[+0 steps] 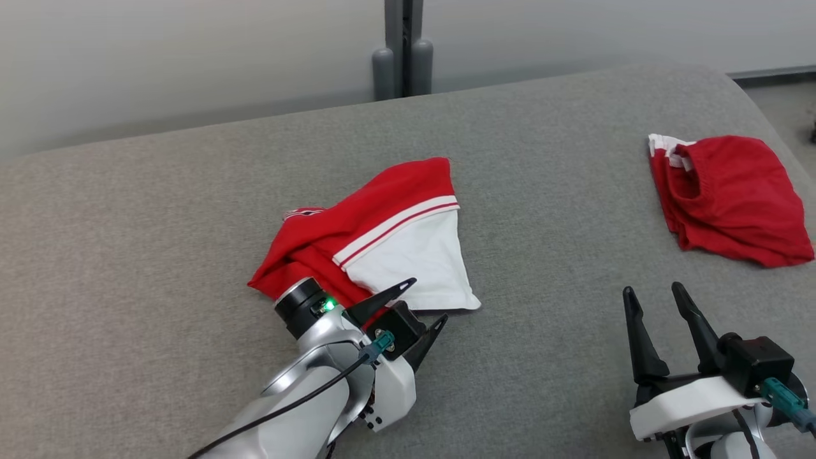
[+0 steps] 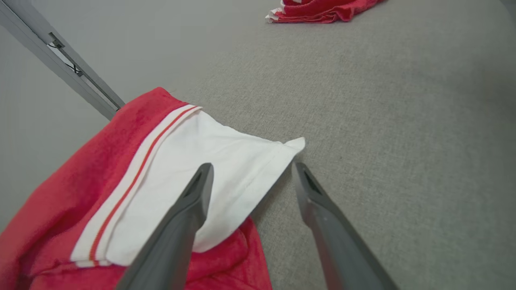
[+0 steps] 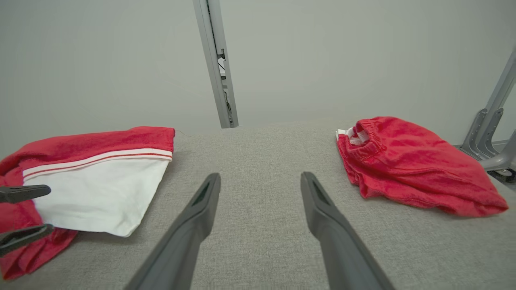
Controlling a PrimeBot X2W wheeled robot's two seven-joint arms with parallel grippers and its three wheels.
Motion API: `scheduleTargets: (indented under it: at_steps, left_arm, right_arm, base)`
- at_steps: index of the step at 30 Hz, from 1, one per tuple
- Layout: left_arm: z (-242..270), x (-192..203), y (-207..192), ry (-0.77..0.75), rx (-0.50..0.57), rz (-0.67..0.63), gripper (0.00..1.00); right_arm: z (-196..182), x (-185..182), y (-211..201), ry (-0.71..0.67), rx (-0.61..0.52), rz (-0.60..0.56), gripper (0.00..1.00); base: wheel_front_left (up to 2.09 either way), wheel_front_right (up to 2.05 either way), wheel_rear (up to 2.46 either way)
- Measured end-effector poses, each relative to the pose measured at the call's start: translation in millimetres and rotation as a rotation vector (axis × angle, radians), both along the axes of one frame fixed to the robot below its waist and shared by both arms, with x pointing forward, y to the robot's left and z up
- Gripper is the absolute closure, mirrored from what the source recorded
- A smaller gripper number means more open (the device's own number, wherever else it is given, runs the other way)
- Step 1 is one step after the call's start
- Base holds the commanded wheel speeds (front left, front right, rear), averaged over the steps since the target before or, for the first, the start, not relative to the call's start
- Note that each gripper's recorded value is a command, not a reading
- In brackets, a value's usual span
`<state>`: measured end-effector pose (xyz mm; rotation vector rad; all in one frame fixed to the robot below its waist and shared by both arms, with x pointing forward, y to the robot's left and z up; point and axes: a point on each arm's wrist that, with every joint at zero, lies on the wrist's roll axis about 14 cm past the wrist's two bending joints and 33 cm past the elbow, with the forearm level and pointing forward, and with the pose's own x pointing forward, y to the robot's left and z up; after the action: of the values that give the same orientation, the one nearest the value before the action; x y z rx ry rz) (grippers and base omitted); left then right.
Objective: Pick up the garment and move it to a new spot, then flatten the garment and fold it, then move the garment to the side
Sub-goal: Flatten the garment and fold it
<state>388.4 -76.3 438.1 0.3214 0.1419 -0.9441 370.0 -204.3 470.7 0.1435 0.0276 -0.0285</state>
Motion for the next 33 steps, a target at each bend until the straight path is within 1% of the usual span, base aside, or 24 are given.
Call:
scheduleTargets:
  at_steps: [2,5,8,11,15,16,17,18,20,22,26,27,29,33]
  left_arm:
    - [-9,3,-6,0.010,0.036,-0.016,0.00]
    - [-25,8,-8,0.030,0.124,-0.026,0.00]
    - [-39,11,-7,0.057,0.197,-0.024,0.00]
    - [-45,13,-5,0.051,0.279,-0.027,0.00]
    - [-48,14,-2,0.041,0.340,-0.030,0.00]
    - [-49,14,-1,0.039,0.353,-0.028,0.08]
    - [-50,14,0,0.036,0.370,-0.028,0.27]
    - [-50,14,1,0.031,0.381,-0.029,0.47]
    - [-47,17,0,0.031,0.375,-0.017,0.68]
    - [-44,16,-2,0.038,0.362,-0.009,1.00]
    - [-38,16,-6,0.041,0.331,-0.001,1.00]
    - [-34,16,-9,0.039,0.307,0.006,1.00]
    - [-22,19,-14,0.032,0.243,0.024,1.00]
    - [17,28,-25,0.003,0.072,0.075,1.00]
  right_arm:
    - [-4,-2,-7,0.014,-0.001,-0.020,0.00]
    - [-10,-7,-14,0.035,-0.001,-0.046,0.00]
    - [-11,-8,-19,0.038,-0.002,-0.061,0.00]
    - [-10,-9,-21,0.035,-0.002,-0.066,0.00]
    - [-8,-8,-21,0.029,0.001,-0.066,0.00]
    - [-7,-8,-21,0.027,0.003,-0.066,0.00]
    - [-7,-8,-20,0.025,0.004,-0.065,0.00]
    - [-6,-8,-20,0.024,0.004,-0.063,0.00]
    - [-5,-8,-19,0.020,0.008,-0.060,0.00]
    - [-5,-8,-18,0.018,0.010,-0.059,0.00]
    - [-3,-9,-18,0.013,0.011,-0.060,0.00]
    - [-2,-9,-18,0.011,0.011,-0.060,0.00]
    - [-1,-10,-19,0.006,0.011,-0.062,0.00]
    - [1,-14,-19,0.001,0.011,-0.062,0.00]
  base:
    - [0.00,0.00,0.00]
    - [0.00,0.00,0.00]
    - [0.00,0.00,0.00]
    - [0.00,0.00,0.00]
    - [0.00,0.00,0.00]
    - [0.00,0.00,0.00]
    - [0.00,0.00,0.00]
    - [0.00,0.00,0.00]
    - [0.00,0.00,0.00]
    - [0.00,0.00,0.00]
    - [0.00,0.00,0.00]
    - [0.00,0.00,0.00]
    - [0.00,0.00,0.00]
    - [0.00,0.00,0.00]
